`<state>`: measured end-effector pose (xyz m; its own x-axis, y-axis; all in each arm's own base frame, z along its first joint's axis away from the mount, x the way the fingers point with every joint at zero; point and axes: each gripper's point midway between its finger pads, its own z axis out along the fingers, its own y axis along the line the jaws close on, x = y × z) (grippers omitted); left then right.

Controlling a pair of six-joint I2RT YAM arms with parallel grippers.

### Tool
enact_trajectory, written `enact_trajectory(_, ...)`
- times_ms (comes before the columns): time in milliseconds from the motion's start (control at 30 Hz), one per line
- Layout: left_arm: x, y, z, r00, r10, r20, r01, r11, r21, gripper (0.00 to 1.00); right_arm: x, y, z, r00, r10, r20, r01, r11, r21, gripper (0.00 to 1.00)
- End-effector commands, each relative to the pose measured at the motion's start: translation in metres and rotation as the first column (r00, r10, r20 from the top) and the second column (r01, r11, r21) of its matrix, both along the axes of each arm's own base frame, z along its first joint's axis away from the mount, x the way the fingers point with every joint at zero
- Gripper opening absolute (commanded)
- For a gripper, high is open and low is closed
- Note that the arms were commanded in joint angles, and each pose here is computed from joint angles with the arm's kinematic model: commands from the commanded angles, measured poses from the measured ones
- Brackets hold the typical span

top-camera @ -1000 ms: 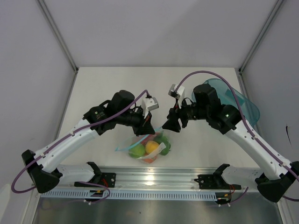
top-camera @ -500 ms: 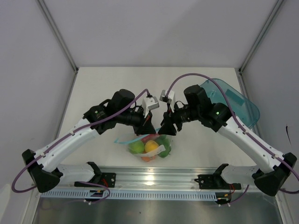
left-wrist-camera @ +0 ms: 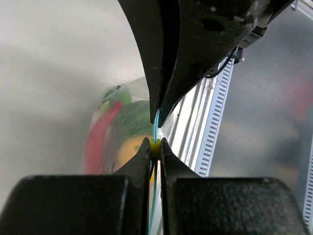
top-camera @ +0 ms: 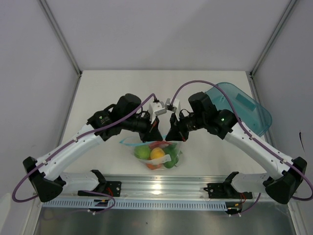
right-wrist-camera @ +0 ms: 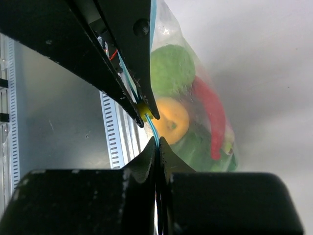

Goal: Place the food in the zip-top bag and seal the zipper
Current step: Zip the zipper food storage bag at the center of the board.

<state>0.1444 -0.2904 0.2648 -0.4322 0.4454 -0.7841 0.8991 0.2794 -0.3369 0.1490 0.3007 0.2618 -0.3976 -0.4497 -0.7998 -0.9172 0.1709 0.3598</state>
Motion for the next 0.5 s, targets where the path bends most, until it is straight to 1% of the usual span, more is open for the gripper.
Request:
enact_trajectory(0,0.002,-0.005,0.021,0.999,0.0,0.039,0.003,0.997,-0.074,0.01,0.006,0.0,0.011,0.997,-0.053,0.056,0.051,0.998,0.042,0.0)
enact_trajectory(33,0.003,-0.005,0.021,0.999,0.007,0.042,-0.004,0.997,-0.076,0.01,0.006,-0.002,0.007,0.997,-0.071,0.043,0.07,0.997,0.037,0.0)
enact_trajectory(167,0.005,-0.005,0.017,0.999,0.022,0.047,-0.018,0.997,-0.074,0.0,0.008,-0.008,0.008,0.99,-0.129,0.059,0.124,0.989,0.077,0.0)
enact_trajectory(233,0.007,-0.005,0.015,0.999,0.031,0.044,-0.028,0.997,-0.072,0.01,0.014,-0.014,0.002,0.98,-0.182,0.08,0.176,0.982,0.069,0.0)
enact_trajectory(267,0.009,-0.005,0.013,0.998,0.042,0.047,-0.038,0.997,-0.067,0.01,0.015,-0.017,0.006,0.974,-0.216,0.069,0.21,0.974,0.083,0.0)
enact_trajectory(367,0.016,-0.005,0.011,0.996,0.074,0.052,-0.071,0.996,-0.057,0.01,0.026,-0.025,0.004,0.944,-0.318,0.091,0.31,0.947,0.09,0.0)
enact_trajectory(433,0.019,-0.005,0.011,0.994,0.094,0.053,-0.092,0.994,-0.055,0.01,0.032,-0.031,0.001,0.926,-0.365,0.098,0.359,0.93,0.072,0.0)
enact_trajectory(467,0.021,-0.005,0.011,0.993,0.1,0.056,-0.097,0.994,-0.053,0.01,0.039,-0.037,-0.003,0.904,-0.414,0.108,0.411,0.91,0.051,0.0)
